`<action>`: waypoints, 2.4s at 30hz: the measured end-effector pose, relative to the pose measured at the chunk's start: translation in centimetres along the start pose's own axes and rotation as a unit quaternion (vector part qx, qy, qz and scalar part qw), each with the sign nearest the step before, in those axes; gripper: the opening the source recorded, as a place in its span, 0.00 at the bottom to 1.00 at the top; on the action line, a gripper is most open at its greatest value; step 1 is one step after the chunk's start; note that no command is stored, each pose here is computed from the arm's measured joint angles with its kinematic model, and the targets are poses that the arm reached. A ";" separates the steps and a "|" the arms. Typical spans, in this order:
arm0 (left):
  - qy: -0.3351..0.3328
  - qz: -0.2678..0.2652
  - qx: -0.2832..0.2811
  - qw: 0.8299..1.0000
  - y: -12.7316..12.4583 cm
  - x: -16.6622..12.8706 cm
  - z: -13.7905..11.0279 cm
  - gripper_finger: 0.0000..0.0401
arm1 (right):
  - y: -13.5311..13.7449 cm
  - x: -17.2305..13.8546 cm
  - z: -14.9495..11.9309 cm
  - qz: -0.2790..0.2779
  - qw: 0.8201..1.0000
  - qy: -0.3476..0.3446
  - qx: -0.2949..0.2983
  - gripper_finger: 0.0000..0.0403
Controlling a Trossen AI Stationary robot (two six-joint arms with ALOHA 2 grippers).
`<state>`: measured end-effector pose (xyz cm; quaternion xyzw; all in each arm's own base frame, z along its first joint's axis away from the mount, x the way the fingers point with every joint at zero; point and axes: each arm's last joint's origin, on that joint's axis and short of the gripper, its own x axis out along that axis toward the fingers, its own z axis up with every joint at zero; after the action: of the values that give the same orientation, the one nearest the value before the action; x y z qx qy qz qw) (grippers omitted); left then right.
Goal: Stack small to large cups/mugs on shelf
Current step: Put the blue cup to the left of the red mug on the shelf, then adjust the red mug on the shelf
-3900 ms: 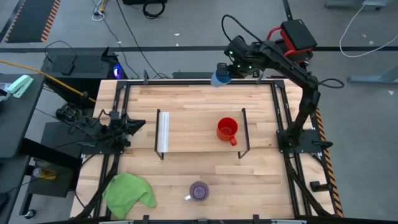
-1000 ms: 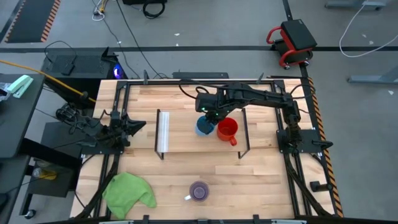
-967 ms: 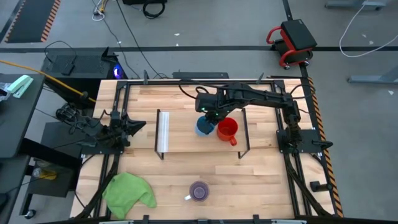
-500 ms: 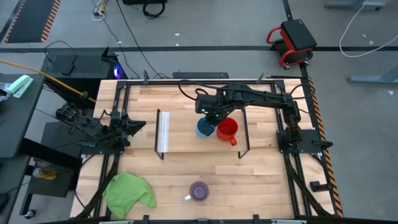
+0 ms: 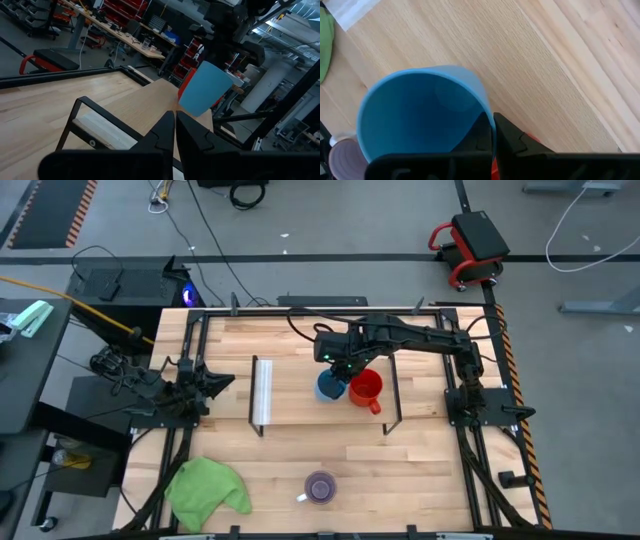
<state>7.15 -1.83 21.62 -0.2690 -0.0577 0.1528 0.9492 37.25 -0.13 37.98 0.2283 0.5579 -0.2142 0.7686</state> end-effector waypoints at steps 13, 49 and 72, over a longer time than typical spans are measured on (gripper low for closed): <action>0.001 0.000 -0.005 1.000 0.0 0.0 0.0 0.06 | 0.0 0.5 -0.1 -0.002 1.000 0.011 -0.006 0.01; 0.005 0.003 0.000 1.000 0.1 0.0 -0.1 0.05 | -0.1 1.2 0.4 0.007 1.000 0.005 -0.012 0.16; 0.004 0.002 -0.001 1.000 0.1 0.0 -0.1 0.07 | -1.5 -3.0 0.3 0.032 0.999 -0.035 0.021 0.28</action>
<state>7.15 -1.83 21.49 -0.2712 -0.0535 0.1540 0.9486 35.76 -1.25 40.76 0.2542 0.5185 -0.2088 0.7893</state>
